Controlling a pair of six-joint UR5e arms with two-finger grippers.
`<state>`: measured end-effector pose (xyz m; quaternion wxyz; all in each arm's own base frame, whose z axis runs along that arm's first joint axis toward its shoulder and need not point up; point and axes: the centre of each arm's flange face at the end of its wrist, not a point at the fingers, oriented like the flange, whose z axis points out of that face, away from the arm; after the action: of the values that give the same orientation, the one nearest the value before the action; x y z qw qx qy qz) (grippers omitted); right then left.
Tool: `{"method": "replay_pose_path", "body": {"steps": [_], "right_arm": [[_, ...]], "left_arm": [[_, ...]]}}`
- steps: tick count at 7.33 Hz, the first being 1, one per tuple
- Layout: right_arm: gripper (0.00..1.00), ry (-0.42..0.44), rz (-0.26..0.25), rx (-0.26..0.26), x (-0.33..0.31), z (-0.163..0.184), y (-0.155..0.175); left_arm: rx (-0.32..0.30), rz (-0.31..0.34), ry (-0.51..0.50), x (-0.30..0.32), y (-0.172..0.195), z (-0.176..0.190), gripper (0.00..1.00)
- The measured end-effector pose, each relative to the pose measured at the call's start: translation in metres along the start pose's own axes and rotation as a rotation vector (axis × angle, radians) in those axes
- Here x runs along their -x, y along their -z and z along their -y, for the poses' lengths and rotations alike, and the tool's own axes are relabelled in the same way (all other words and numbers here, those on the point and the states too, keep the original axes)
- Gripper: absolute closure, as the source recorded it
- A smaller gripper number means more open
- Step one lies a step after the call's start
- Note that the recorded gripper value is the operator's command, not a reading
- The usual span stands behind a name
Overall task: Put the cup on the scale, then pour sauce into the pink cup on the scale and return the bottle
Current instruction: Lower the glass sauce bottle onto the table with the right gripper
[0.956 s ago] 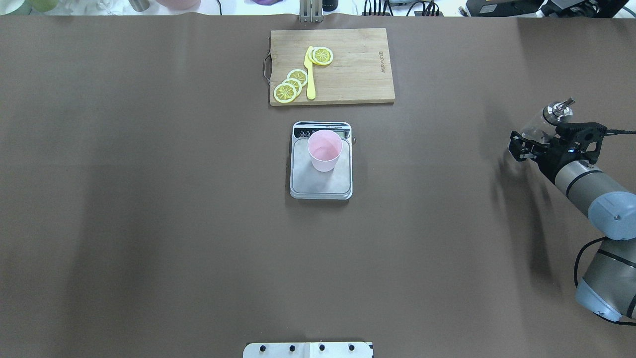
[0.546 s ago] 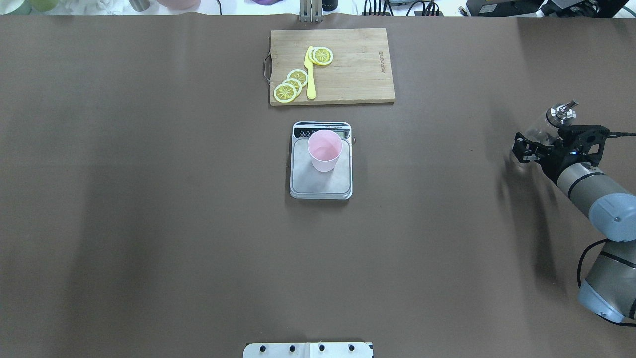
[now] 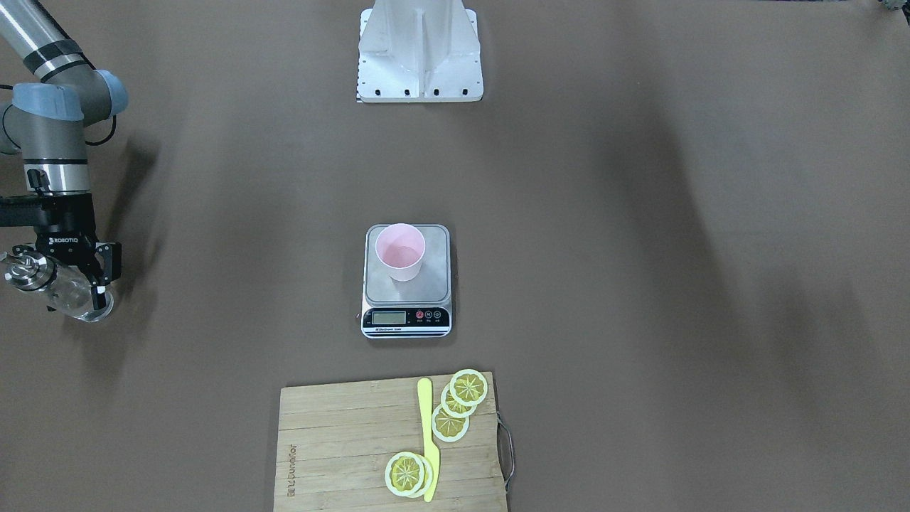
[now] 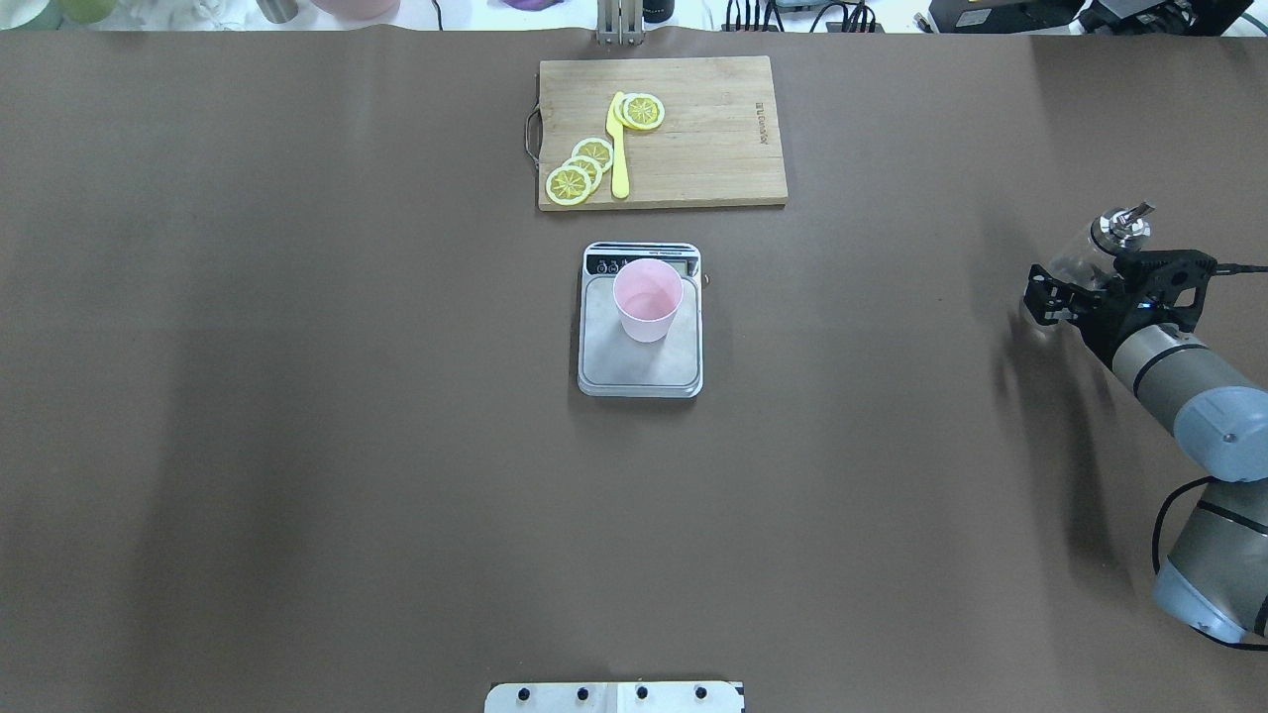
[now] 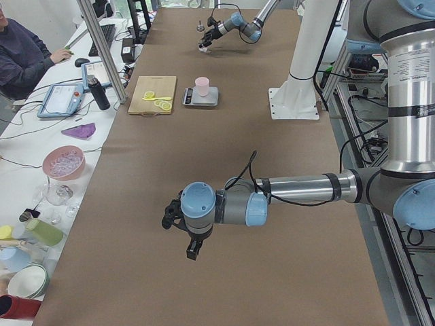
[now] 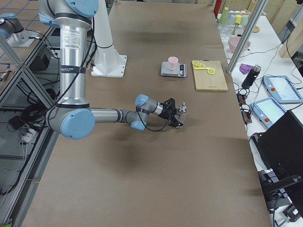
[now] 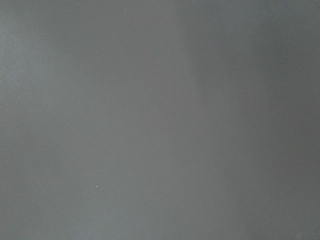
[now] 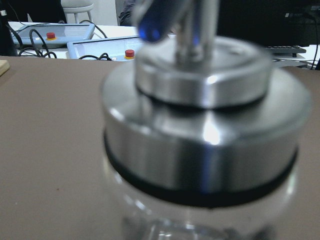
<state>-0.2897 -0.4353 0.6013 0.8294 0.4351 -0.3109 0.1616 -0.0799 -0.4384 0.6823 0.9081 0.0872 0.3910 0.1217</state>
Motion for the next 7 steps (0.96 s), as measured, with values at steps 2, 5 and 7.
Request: {"method": "replay_pose_path", "body": {"steps": [2, 5, 7], "right_arm": [[1.0, 0.002, -0.003, 0.002, -0.0014, -0.0016, -0.0008], [1.0, 0.003, -0.01, 0.004, -0.0042, -0.0044, -0.0025], [1.0, 0.004, -0.013, 0.005, -0.0055, -0.0059, -0.0038]], "left_arm": [[0.0, 0.0, 0.0, 0.0002, -0.0002, -0.0001, 0.02], [0.001, 0.0, 0.001, 0.0002, -0.0004, -0.0001, 0.02], [0.001, 0.0, 0.001, 0.0001, -0.0007, -0.0001, 0.02]]}}
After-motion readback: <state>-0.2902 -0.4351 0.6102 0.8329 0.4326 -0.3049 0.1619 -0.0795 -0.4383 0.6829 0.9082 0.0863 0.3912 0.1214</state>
